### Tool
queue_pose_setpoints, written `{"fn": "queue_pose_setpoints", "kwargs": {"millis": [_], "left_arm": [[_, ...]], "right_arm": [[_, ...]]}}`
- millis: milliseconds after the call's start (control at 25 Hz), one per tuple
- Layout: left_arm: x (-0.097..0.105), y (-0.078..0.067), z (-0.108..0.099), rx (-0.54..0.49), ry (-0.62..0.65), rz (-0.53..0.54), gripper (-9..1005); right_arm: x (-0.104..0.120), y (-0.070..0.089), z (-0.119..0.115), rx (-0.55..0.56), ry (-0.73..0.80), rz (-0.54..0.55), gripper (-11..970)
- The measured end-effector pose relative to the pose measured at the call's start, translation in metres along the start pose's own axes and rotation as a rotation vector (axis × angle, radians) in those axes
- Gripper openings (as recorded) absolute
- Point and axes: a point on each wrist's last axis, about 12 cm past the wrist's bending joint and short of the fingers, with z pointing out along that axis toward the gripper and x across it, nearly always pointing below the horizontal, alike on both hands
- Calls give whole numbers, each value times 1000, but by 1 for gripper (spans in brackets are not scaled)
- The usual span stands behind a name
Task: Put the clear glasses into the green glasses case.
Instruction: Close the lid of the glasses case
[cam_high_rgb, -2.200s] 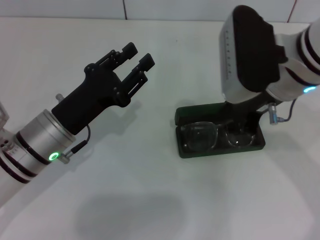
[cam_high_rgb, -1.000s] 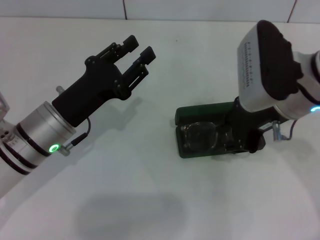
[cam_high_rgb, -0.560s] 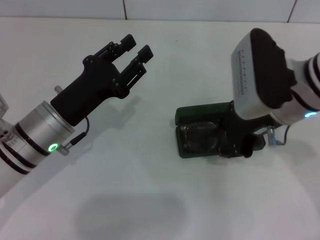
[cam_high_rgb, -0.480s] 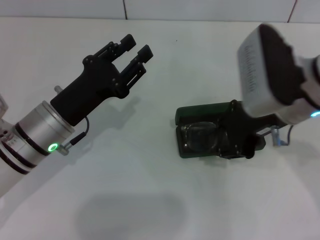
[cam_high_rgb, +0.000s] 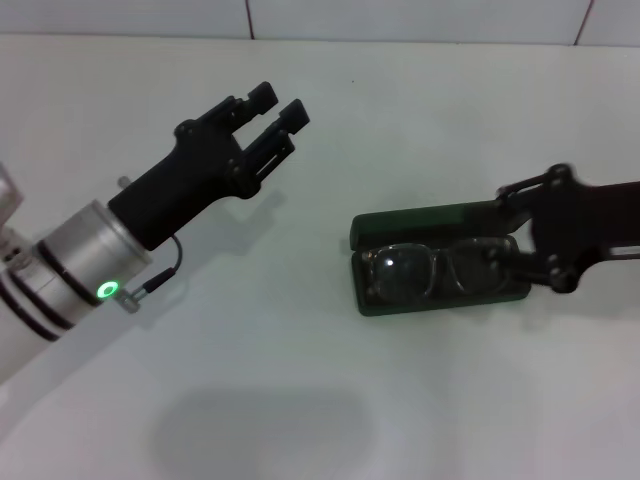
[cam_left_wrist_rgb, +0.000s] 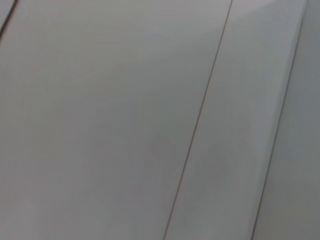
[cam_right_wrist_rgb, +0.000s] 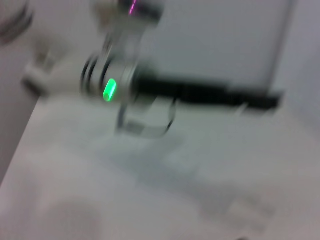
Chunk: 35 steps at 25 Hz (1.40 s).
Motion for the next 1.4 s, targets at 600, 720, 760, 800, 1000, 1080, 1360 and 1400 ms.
{"fn": "queue_pose_setpoints", "kwargs": {"millis": [600, 720, 760, 800, 1000, 1080, 1360, 1400], "left_arm": [[-6, -4, 71, 215, 261, -52, 522], [-10, 0, 86, 216, 336, -92, 525], [-10, 1, 90, 206, 360, -102, 526], [-8, 1, 95, 193, 388, -106, 527], [2, -7, 105, 224, 504, -58, 530], [4, -11, 108, 248, 530, -37, 530], [13, -22, 121, 261, 614, 31, 529], [14, -23, 122, 263, 618, 33, 529]], "right_arm": [[88, -1, -75, 367, -342, 264, 340], [103, 2, -95, 503, -444, 326, 340], [107, 5, -98, 536, -477, 334, 340], [112, 8, -102, 572, -511, 333, 340], [126, 22, -104, 665, -576, 305, 343], [129, 24, -105, 671, -570, 308, 344], [131, 26, -103, 666, -556, 314, 347], [131, 26, -103, 665, -557, 315, 348]]}}
